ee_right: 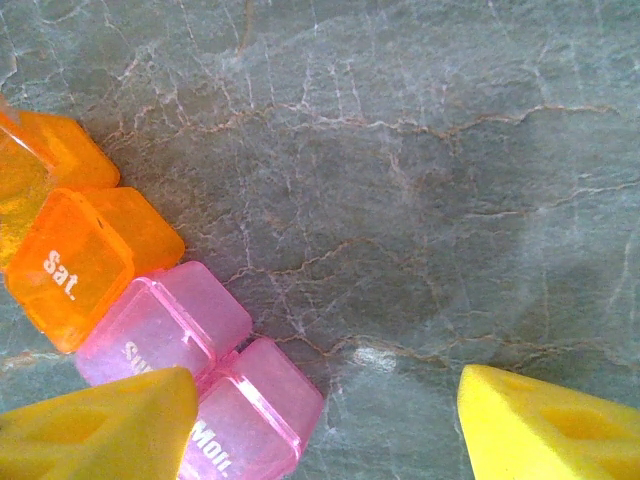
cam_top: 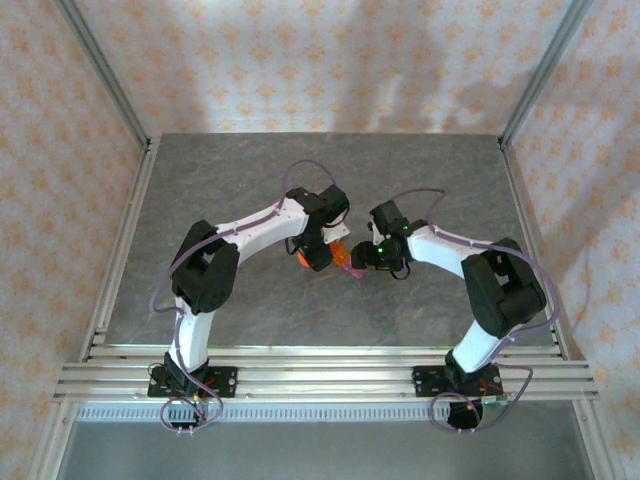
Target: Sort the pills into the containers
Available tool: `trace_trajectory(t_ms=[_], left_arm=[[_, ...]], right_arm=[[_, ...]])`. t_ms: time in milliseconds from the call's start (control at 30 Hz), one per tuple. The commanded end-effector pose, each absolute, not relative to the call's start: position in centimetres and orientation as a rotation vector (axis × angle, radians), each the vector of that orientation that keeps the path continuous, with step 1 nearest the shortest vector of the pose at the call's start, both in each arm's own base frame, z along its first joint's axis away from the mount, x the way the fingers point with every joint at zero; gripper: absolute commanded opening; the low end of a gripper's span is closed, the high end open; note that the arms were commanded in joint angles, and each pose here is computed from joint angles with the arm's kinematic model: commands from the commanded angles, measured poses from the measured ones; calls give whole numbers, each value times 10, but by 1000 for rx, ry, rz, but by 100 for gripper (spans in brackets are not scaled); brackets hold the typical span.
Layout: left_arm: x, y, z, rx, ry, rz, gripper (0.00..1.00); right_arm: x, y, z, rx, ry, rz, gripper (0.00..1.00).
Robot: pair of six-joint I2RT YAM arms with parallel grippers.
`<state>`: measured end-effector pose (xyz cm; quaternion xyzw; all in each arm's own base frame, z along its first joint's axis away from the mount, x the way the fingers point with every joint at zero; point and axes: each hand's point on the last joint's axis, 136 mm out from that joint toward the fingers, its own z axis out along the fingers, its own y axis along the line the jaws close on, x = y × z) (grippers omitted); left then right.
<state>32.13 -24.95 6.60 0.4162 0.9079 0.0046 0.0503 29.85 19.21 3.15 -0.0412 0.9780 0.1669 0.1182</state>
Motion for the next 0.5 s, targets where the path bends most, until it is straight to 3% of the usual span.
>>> trace_trajectory(t_ms=[0,467], left_arm=[[317,-246,65,1306,2791,48,0],[316,-245,65,1318,2809,57,0]], right_arm=[[293,187,20,-129,2907,433,70],[293,188,20,-126,2910,434,70]])
